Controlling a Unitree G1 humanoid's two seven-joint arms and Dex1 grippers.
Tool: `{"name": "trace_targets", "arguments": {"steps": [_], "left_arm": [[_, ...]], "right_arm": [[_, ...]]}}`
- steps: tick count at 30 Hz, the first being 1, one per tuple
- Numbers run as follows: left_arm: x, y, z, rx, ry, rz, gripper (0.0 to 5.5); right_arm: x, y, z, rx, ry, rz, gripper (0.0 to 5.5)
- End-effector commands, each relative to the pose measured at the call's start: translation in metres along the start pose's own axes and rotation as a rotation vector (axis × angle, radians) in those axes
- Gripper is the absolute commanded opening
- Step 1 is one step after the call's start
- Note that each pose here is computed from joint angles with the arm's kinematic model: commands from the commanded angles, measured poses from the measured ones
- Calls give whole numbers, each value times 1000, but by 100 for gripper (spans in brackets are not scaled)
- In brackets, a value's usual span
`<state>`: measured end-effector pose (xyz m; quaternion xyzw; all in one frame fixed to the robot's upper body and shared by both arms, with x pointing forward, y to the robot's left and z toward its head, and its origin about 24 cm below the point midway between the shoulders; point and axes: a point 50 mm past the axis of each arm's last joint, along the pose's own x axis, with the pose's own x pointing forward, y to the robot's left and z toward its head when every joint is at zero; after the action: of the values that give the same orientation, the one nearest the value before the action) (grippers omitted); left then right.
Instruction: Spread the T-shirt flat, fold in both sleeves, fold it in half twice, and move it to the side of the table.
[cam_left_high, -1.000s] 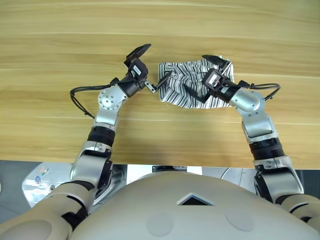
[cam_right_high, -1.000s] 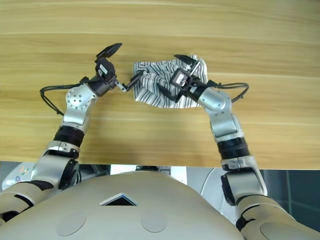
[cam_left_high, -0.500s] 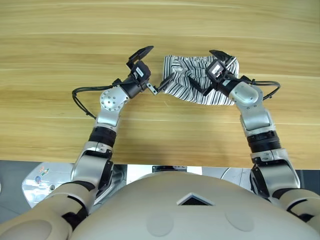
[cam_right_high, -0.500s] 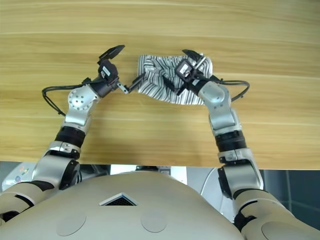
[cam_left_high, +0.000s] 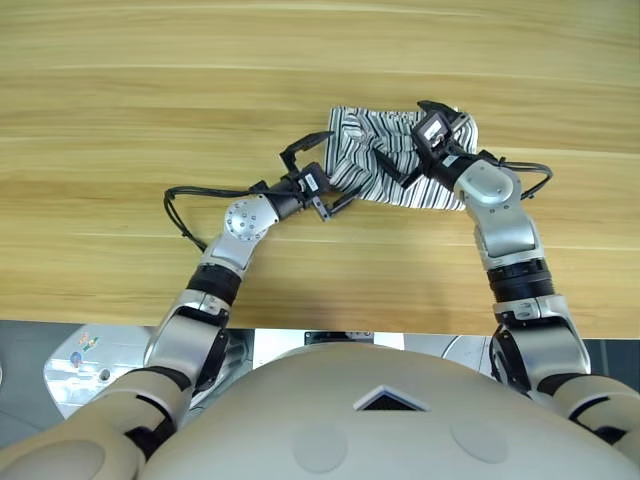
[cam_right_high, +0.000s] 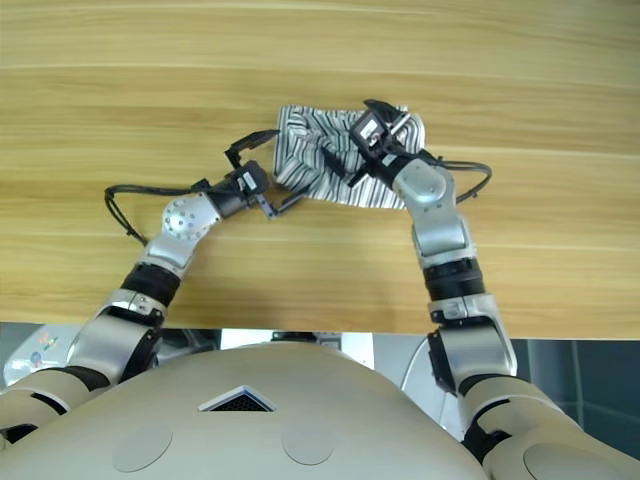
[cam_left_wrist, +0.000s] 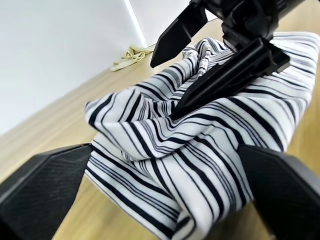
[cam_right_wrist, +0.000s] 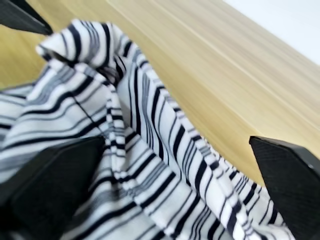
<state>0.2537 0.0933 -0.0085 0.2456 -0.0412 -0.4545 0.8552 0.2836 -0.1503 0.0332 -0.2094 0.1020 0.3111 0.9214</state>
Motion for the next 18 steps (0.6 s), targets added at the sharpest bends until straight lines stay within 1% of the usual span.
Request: {"name": "trace_targets", "arguments": {"steps": [1,4,11,14,18], "left_arm": [[-16,-7,-26,181,228,-89,540],[-19,5,-24,317,274,-68,540],[-26,28,-3,657,333,-51,540],[-28,32,-1,711,354,-39,540],[-27,27,-1,708,355,-49,540]], "right_arm": [[4,5,11,0,-34,17,538],[7,8,11,-1,-34,19,538],[12,14,11,-33,-22,12,538],[15,14,8,-38,-5,2,538],[18,13,5,-35,8,-13,538]]}}
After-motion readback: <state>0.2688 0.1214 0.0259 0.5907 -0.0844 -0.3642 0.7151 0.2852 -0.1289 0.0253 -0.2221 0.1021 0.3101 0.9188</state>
